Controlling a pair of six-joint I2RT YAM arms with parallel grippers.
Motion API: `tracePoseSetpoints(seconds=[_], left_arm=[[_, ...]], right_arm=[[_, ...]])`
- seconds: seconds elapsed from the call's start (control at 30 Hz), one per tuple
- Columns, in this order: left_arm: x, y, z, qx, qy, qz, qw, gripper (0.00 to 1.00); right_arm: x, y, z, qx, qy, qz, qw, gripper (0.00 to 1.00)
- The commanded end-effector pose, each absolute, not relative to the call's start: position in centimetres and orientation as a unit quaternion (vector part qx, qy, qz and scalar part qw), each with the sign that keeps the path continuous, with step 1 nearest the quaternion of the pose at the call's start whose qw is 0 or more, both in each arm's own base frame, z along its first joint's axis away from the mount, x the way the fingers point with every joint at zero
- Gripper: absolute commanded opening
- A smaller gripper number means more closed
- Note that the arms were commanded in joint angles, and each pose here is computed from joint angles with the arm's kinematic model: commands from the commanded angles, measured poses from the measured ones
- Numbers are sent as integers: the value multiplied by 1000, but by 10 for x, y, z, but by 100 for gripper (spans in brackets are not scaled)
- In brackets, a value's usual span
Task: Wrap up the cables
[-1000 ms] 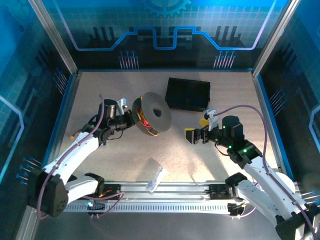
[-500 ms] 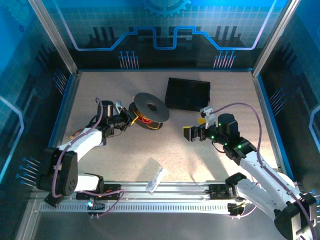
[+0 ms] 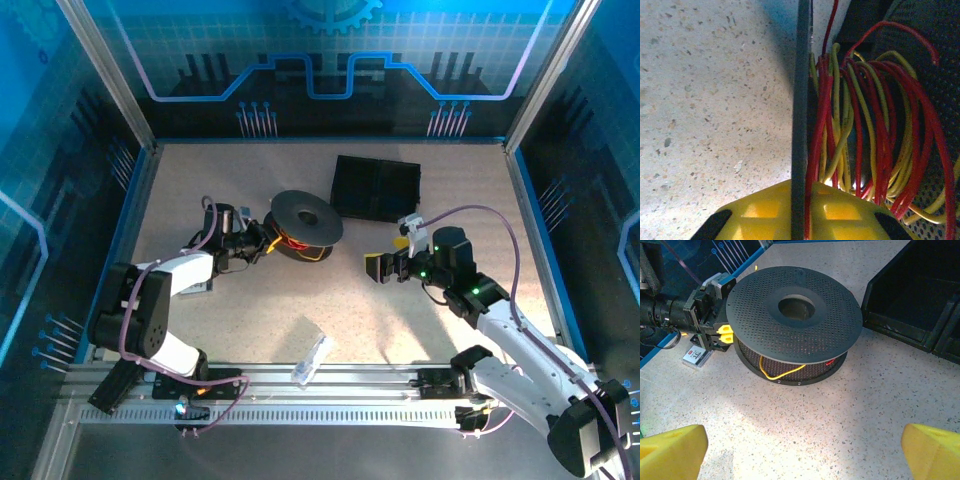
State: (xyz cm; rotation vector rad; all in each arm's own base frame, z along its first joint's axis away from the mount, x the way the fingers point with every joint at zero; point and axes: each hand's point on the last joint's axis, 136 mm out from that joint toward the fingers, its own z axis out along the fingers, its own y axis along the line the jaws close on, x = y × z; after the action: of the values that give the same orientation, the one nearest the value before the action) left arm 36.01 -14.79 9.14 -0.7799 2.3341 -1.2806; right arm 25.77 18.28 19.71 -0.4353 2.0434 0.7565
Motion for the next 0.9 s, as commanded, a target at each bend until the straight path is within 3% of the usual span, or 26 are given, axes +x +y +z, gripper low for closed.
tracePoseSetpoints(seconds=[0.0,0.03,0.33,0.43,0.67,0.73,0.77,0.87], left_arm=[[366,-143,100,-260,835,-440,207,14],[364,-140,99,-260,839,-430,207,15],[351,-126,99,-263,859,-380,219,61],[342,-113,104,-268,867,-347,236,73],[313,-87,122,-272,873,-291,282,83],[305,-81,134,-263,874,-279,298,88],[301,-79,140,-259,875,-272,306,97],[285,-70,167,-239,871,-252,347,99]], right_arm=[[255,185,192,-178,825,307,441,100],[255,185,191,-177,825,309,439,100],[253,188,187,-172,834,317,418,100],[251,186,186,-167,841,314,408,100],[241,181,189,-160,854,308,388,100],[235,179,191,-159,854,309,387,100],[231,178,191,-160,854,310,386,100],[220,172,192,-159,856,299,391,100]])
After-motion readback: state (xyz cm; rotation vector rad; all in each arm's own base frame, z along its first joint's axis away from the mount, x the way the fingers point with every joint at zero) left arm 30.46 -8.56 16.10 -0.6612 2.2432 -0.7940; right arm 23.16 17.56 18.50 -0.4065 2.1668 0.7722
